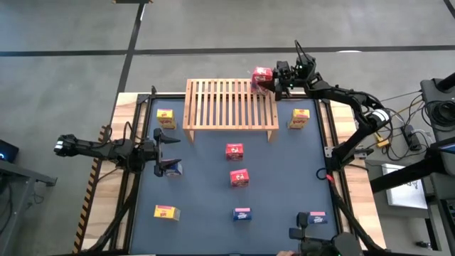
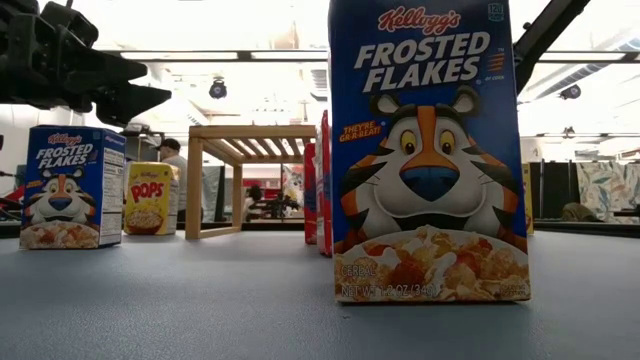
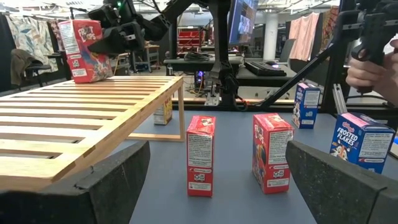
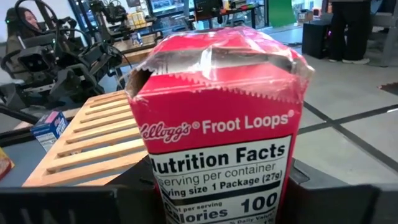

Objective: Stack cereal on shelf
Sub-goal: Put the bottom right red cereal box on the shelf

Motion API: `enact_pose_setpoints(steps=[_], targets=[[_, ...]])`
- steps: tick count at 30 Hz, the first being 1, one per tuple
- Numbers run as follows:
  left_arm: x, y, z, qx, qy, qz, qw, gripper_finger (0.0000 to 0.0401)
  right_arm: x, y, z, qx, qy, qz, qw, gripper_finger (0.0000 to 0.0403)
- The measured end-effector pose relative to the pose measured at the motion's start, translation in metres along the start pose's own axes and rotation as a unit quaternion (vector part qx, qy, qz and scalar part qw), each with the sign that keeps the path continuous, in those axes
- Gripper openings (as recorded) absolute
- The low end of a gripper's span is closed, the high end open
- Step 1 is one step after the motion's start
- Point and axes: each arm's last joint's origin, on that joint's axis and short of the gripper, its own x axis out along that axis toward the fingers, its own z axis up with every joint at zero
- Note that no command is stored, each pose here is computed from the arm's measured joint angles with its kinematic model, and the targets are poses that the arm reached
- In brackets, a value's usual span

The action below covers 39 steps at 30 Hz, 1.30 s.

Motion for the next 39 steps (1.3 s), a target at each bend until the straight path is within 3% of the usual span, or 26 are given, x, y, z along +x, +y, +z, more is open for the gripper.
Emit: enact_pose_setpoints(steps=[16,39], targets=[[0.000,0.000,0.000,0.000,0.000,0.000,1.000,0.0359,0.003,0.007,0.004,-0.106,-0.004,0.009,0.994,0.0154],[0.000,0.000,0.000,0.000,0.000,0.000,1.000,0.0359,0.003,0.006,0.008,-0.120,-0.002,0.008,0.993,0.0153]])
